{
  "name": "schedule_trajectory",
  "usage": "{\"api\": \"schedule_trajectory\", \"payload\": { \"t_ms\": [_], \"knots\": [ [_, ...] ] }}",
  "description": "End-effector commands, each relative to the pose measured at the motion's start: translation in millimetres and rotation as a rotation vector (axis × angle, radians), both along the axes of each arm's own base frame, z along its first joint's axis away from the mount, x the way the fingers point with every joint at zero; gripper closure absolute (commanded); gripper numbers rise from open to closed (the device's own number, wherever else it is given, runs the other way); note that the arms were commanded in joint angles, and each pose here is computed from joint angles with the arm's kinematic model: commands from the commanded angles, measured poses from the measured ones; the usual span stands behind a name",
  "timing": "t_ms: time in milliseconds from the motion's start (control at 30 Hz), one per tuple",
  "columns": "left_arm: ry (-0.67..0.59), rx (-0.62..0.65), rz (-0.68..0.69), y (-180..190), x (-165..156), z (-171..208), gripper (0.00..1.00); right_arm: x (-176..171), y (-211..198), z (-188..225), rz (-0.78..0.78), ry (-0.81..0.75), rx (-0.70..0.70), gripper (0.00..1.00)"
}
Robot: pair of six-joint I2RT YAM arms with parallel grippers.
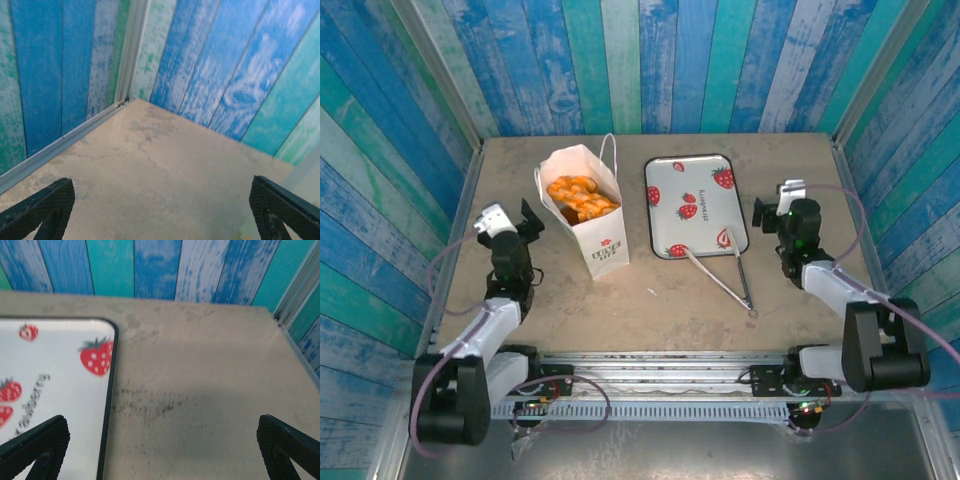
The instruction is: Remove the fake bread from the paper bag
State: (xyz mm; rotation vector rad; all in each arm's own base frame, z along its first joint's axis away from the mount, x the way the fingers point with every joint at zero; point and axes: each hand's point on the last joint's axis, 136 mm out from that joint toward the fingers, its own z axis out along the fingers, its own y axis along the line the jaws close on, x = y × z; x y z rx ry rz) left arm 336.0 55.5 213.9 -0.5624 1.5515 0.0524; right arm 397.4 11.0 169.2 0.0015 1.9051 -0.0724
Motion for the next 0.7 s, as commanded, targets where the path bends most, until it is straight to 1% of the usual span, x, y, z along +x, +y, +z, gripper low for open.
{"api": "schedule_trajectory", "payload": {
  "t_ms": [0,100,200,433,667],
  "knots": [
    [0.026,-0.167,0.108,14,-18,7,0.06,-10,-8,12,-0.078,0.041,0.081,0.00],
    [0.007,-0.228,0.076,8,-26,26,0.06,-17,-7,24,-0.102,0.054,0.136,0.00],
    [-0.002,-0.315,0.092,9,-43,42,0.06,-25,-1,34,-0.100,0.093,0.174,0.00],
    [0.001,-0.368,0.000,-5,-73,85,0.06,-41,17,48,-0.068,0.129,0.179,0.00],
    [-0.077,-0.389,-0.135,-24,-93,142,0.06,-47,34,55,-0.032,0.161,0.170,0.00]
  ]
}}
